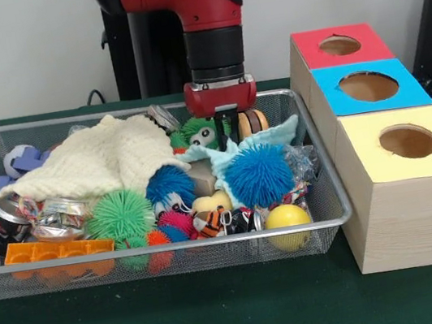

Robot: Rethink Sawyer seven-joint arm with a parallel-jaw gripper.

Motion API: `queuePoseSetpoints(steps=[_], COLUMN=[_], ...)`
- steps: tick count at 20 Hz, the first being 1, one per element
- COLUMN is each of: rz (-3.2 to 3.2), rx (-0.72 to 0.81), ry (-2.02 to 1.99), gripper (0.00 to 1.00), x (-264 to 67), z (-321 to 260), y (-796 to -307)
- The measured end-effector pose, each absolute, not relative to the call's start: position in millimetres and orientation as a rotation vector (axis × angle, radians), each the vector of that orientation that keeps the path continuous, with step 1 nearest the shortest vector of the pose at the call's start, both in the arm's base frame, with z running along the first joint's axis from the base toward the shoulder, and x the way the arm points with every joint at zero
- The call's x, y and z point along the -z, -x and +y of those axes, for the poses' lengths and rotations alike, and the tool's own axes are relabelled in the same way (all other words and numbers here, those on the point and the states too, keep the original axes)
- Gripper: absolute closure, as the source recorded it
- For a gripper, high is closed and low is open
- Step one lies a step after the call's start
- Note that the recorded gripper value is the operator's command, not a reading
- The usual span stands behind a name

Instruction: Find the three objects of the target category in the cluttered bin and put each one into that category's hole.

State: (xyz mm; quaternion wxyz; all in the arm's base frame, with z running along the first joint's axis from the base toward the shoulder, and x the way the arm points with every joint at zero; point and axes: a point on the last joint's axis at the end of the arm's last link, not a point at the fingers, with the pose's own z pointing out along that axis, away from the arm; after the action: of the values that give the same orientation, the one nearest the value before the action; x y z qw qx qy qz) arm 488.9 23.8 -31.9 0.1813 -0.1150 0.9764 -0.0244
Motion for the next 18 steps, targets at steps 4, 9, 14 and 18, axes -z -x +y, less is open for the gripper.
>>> queuePoseSetpoints(steps=[4, 9, 14, 18], rz=[2.738, 2.744, 2.803, 2.865], rx=[0.049, -0.005, -0.067, -0.122], ry=[0.318, 0.286, 0.228, 0.177], gripper=[1.0, 1.0, 1.0, 1.0], x=[28, 19, 4, -11], z=[8, -20, -52, -78], y=[-494, -502, -512, -520])
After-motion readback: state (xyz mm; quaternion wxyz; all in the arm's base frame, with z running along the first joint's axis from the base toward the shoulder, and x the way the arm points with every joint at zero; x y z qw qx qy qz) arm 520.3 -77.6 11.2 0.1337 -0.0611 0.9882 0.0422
